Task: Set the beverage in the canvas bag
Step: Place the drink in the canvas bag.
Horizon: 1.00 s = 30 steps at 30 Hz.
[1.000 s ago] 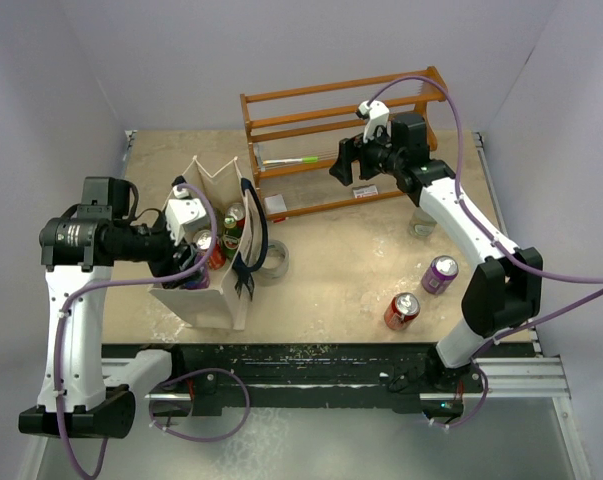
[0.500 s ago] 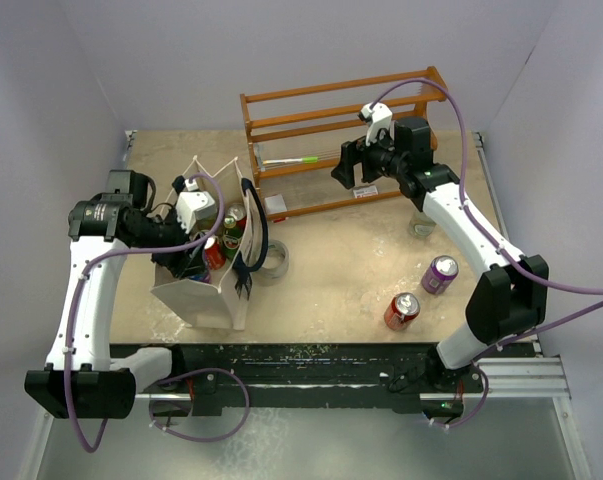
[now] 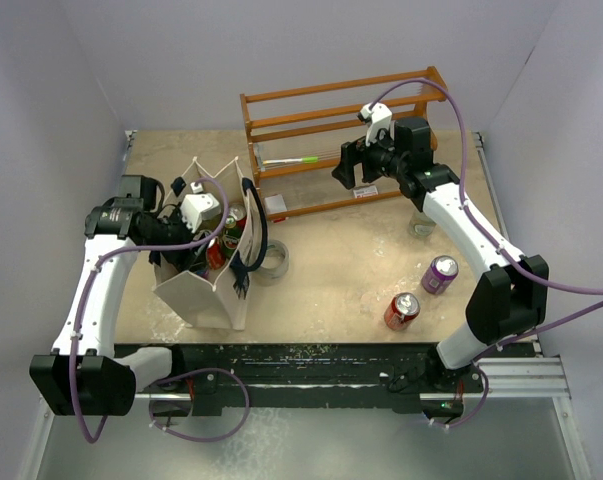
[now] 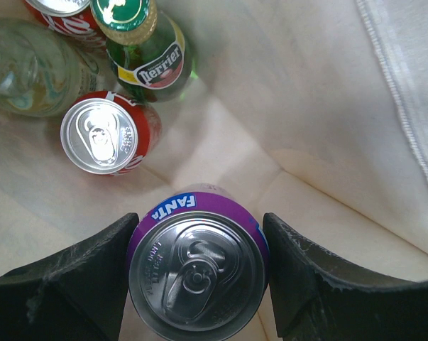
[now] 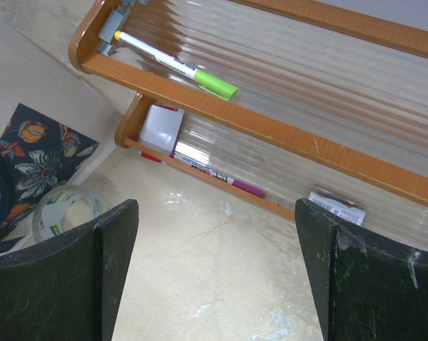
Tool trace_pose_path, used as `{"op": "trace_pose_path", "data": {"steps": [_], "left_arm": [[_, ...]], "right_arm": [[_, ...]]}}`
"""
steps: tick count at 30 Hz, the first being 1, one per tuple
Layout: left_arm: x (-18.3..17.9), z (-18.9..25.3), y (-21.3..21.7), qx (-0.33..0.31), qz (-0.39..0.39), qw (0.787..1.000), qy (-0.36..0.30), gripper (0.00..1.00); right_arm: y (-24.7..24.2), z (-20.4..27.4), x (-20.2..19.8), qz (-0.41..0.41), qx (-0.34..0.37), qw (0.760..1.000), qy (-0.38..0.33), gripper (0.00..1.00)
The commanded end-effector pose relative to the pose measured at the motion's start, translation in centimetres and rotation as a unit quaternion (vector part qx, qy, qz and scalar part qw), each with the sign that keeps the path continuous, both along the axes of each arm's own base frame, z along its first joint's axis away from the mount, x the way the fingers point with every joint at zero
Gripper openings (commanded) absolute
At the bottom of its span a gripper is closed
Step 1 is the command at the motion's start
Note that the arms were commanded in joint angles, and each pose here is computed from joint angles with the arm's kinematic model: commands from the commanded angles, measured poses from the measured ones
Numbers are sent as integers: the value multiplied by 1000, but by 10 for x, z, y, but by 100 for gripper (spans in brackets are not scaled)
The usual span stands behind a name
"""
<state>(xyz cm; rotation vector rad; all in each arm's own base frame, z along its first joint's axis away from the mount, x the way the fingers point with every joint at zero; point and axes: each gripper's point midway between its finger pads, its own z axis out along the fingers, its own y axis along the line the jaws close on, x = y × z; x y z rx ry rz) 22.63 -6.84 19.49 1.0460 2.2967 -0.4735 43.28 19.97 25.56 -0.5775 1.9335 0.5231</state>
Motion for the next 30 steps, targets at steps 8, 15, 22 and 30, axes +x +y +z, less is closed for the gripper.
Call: {"op": "trace_pose_path", "data": {"steps": [8,15,22,30], "left_arm": [[17,-10,-6,-20,-11,998,-50,0],[23,-27,-5,-8,-34,997,-67,0],[32,-46,-1,-2,-12,997,-72,0],[43,-66,3,-2,23,997,-76,0]], "right_arm": [[0,18,6,-1,-8,999,-42,92],[0,15,7,0,-10,999,-40,93],[-1,14,8,0,-14,999,-41,93],[-4,17,6,-4,-21,999,-49,93]]}}
